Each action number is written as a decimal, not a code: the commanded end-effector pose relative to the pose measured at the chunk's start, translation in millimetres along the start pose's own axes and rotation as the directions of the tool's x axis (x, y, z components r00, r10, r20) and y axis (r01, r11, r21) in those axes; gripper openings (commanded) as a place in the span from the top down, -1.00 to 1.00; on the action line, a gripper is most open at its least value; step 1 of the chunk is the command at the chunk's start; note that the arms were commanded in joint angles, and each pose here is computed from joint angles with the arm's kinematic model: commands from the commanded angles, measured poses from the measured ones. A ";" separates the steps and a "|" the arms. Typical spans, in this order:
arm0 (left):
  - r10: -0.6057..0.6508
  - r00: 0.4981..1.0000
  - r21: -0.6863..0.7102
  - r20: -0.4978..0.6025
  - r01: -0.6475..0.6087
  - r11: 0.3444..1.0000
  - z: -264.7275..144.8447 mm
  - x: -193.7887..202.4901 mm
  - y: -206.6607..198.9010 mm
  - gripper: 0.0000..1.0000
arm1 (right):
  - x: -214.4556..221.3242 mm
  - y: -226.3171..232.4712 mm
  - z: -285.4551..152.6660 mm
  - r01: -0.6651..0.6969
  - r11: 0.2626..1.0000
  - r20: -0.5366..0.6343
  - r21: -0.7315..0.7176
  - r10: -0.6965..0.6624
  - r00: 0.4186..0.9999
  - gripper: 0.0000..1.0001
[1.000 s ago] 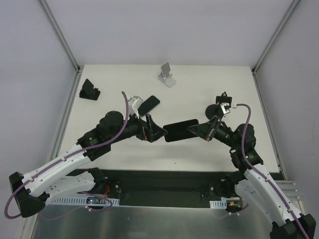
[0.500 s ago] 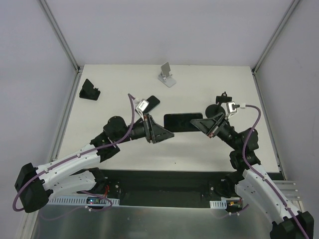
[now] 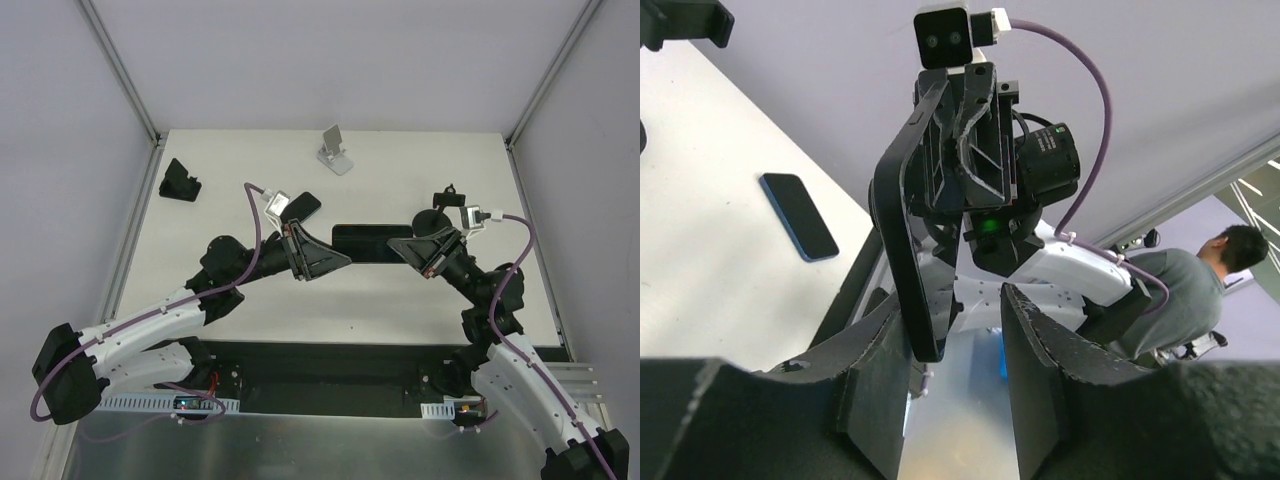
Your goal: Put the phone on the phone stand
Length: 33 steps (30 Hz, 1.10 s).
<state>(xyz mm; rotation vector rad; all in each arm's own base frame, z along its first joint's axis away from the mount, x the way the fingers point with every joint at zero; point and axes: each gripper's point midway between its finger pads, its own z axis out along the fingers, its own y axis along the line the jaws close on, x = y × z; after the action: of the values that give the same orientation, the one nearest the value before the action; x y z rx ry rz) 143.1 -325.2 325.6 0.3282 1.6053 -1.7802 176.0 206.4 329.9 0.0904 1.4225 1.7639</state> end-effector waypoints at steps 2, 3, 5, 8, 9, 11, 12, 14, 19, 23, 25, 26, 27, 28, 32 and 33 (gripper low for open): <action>0.022 0.992 0.140 0.124 -0.039 0.989 2.6 -31.7 -35.7 0.35 | -5.5 30.6 0.2 0.049 0.993 0.016 -0.109 -0.047 0.999 0.99; 0.025 0.992 0.145 0.120 -0.042 0.989 2.9 -32.1 -37.8 0.37 | -5.2 31.3 -1.0 0.049 0.992 0.021 -0.115 -0.047 0.999 0.99; 0.039 0.992 0.143 0.119 -0.056 0.988 6.6 -37.4 -42.5 0.53 | -4.7 30.0 -1.8 0.040 0.993 0.022 -0.110 -0.038 0.999 0.99; 0.055 0.992 0.150 0.112 -0.072 0.986 8.9 -41.6 -50.0 0.60 | 0.0 32.5 -3.2 0.048 0.991 0.000 -0.122 -0.048 0.999 0.99; 0.055 0.992 0.149 0.111 -0.071 0.986 9.1 -41.9 -50.3 0.70 | 0.7 32.6 -3.2 0.051 0.991 -0.004 -0.124 -0.052 0.999 0.99; 0.051 0.993 0.137 0.108 -0.066 0.988 11.2 -43.5 -49.4 0.96 | 3.0 33.2 -3.3 0.057 0.990 -0.019 -0.127 -0.060 0.998 0.99; 0.052 0.993 0.129 0.107 -0.066 0.989 11.8 -44.0 -48.6 1.00 | 4.5 34.0 -3.6 0.059 0.990 -0.026 -0.131 -0.063 0.998 0.99; 0.052 0.992 0.098 0.114 -0.063 0.993 11.2 -47.1 -45.5 1.00 | 5.5 27.9 -2.9 0.052 0.993 -0.030 -0.103 -0.055 0.998 0.95; 0.081 0.996 -0.016 0.037 -0.080 0.997 4.5 -44.9 -28.7 1.00 | 12.1 25.8 -3.1 0.089 0.993 -0.086 -0.073 -0.095 0.992 0.15; 0.092 0.995 0.031 0.024 -0.093 0.995 -5.5 -41.5 -39.1 1.00 | 20.7 25.9 -2.2 0.153 0.987 -0.183 -0.053 -0.160 0.970 -0.60; 0.102 0.995 0.036 -0.001 -0.102 0.994 -5.7 -40.5 -41.3 1.00 | 18.9 34.4 1.2 0.182 0.980 -0.198 -0.080 -0.194 0.961 -0.61; 0.106 0.994 0.040 -0.019 -0.105 0.994 -5.8 -38.3 -41.9 1.00 | 24.0 40.4 -0.1 0.186 0.976 -0.239 -0.109 -0.207 0.949 -0.61; 0.120 0.991 0.070 -0.057 -0.116 0.991 -6.9 -32.3 -46.5 1.00 | 26.9 40.4 0.5 0.185 0.976 -0.266 -0.117 -0.210 0.941 -0.61; 0.121 0.990 0.080 -0.073 -0.115 0.990 -5.8 -30.2 -46.9 1.00 | 27.6 45.0 1.2 0.194 0.972 -0.282 -0.135 -0.225 0.933 -0.60; 0.116 0.982 0.162 -0.150 -0.092 0.983 -2.8 -19.0 -55.3 1.00 | 37.3 48.1 -1.9 0.187 0.966 -0.357 -0.177 -0.240 0.903 -0.39; 0.111 0.980 0.186 -0.167 -0.080 0.979 -2.7 -16.4 -58.4 1.00 | 38.1 47.9 -2.8 0.196 0.963 -0.359 -0.183 -0.251 0.899 -0.34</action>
<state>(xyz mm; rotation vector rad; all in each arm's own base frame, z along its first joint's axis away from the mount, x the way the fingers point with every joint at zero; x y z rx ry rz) 139.6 -318.3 335.7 0.4554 1.7195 -1.7563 143.9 227.3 343.3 -0.3038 1.5398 1.7405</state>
